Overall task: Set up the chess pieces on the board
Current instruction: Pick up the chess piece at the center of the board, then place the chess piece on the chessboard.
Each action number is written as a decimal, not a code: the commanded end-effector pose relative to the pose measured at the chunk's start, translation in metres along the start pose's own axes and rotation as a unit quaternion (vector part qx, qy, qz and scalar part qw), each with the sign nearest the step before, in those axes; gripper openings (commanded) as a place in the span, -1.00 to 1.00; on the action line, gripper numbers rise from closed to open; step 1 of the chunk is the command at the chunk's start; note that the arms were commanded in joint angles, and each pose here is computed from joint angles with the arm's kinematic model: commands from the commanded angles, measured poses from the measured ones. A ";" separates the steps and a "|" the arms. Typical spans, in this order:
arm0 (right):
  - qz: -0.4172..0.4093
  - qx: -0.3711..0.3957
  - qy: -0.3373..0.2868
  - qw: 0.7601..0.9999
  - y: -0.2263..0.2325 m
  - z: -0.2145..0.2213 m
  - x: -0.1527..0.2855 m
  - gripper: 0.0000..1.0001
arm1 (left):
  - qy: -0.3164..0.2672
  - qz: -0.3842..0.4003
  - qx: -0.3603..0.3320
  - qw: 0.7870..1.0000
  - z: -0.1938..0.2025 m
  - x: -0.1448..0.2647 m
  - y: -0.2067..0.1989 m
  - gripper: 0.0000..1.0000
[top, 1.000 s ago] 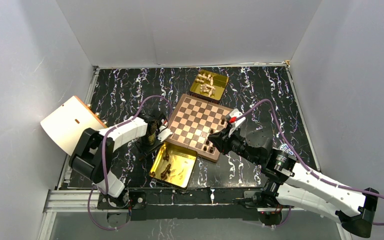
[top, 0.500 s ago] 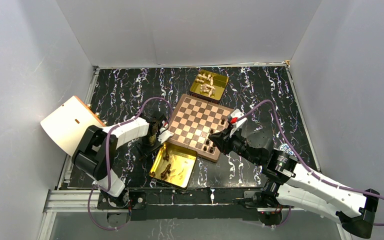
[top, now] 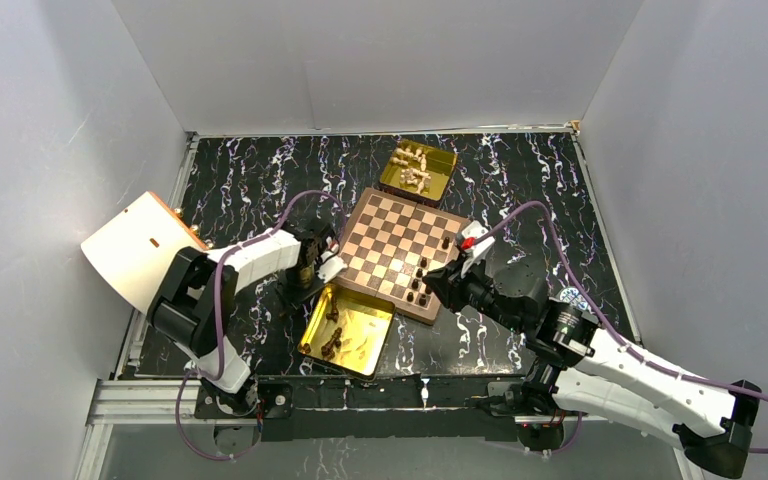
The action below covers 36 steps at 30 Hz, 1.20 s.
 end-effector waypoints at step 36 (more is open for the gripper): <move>-0.166 0.275 -0.330 0.888 0.057 -0.119 -0.043 -0.22 | -0.535 0.540 0.520 0.388 -0.062 0.275 -0.043 -1.00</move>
Point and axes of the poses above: each gripper's point midway between its finger pads, its own x axis back along the fingers, its own y axis along the line the jaws close on, z = x × y, the point moved 7 cm from there along x, back along the fingers, and after that the axes turned 2 degrees about -x, right-handed, at the moved point
